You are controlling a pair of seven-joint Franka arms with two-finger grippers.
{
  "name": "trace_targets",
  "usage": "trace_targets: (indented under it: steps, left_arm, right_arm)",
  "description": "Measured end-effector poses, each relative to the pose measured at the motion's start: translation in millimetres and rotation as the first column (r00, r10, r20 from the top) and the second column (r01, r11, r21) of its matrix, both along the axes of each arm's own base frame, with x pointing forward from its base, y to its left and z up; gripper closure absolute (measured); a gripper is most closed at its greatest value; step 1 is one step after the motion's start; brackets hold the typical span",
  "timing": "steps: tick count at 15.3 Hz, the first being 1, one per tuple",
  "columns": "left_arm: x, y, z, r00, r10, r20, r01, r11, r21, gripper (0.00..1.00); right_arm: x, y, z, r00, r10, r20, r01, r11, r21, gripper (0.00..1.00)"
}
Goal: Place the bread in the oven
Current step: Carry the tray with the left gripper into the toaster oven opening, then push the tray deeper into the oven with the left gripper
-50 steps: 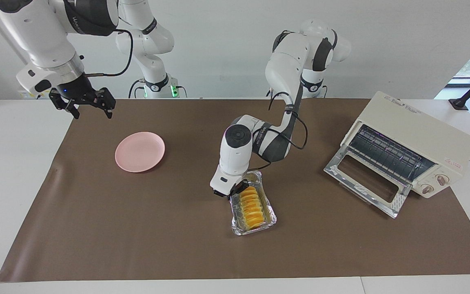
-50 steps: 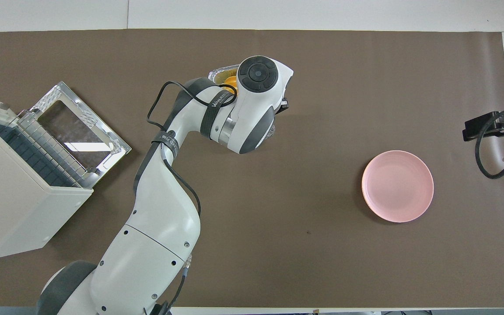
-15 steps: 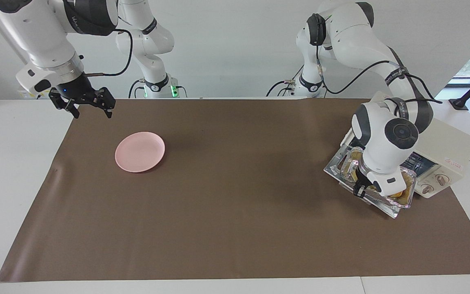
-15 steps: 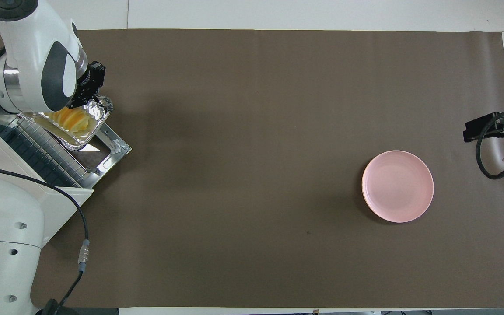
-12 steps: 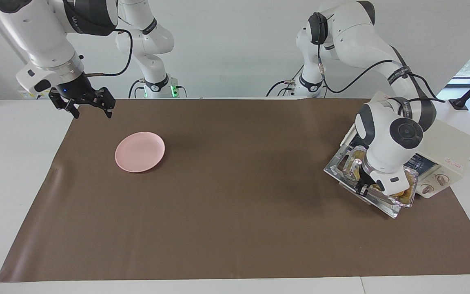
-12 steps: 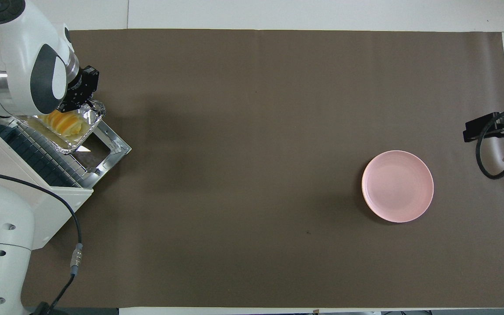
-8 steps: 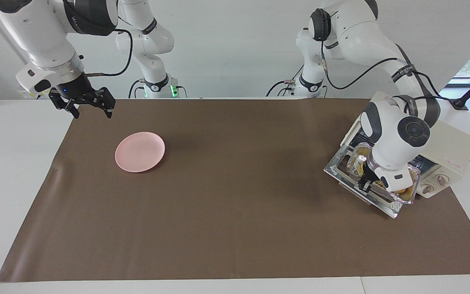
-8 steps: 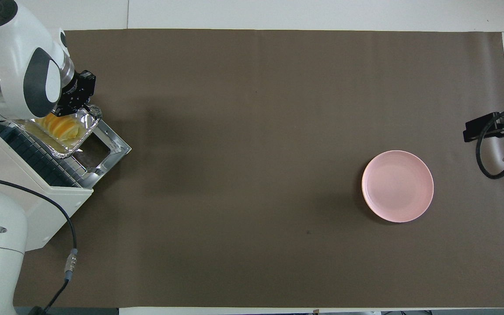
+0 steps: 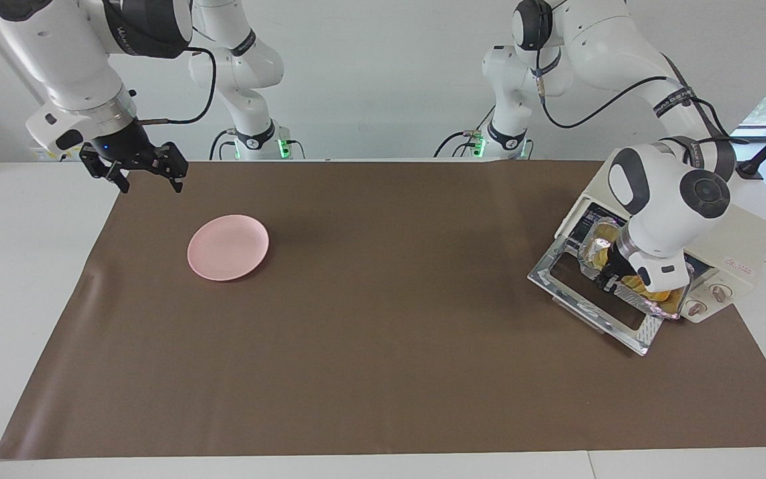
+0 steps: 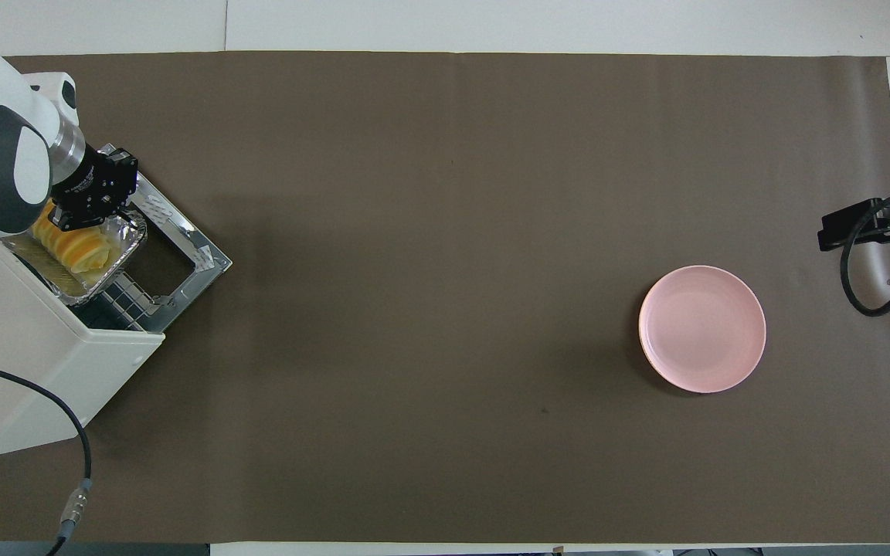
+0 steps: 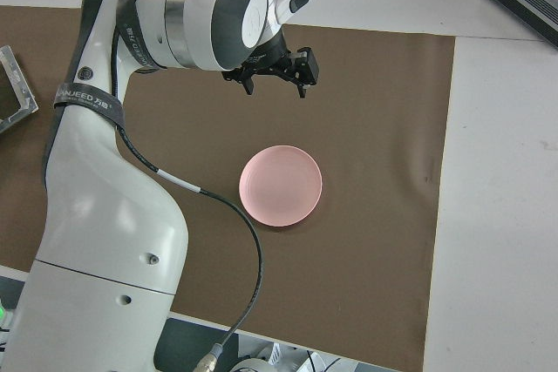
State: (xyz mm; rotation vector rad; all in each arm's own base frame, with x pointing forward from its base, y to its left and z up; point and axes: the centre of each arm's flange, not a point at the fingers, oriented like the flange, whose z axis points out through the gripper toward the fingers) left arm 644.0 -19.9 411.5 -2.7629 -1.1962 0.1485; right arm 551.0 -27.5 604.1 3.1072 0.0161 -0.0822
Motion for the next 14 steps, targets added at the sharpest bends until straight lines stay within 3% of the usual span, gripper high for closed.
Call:
trace_targets:
  steps: [8, 14]
  left_arm:
    - [-13.2, 18.0, -9.3, 1.0, -0.008, -0.011, 0.008, 1.0, 0.03, 0.98]
    - [-35.3, 32.8, -17.5, 1.0, -0.025, -0.019, 0.026, 0.998, 0.057, 0.98]
  right_arm:
    - [0.0, 0.0, 0.0, 1.0, 0.0, 0.0, 0.0, 1.0, 0.0, 0.0]
    - [0.0, 0.0, 0.0, 1.0, 0.0, 0.0, 0.0, 1.0, 0.0, 0.0]
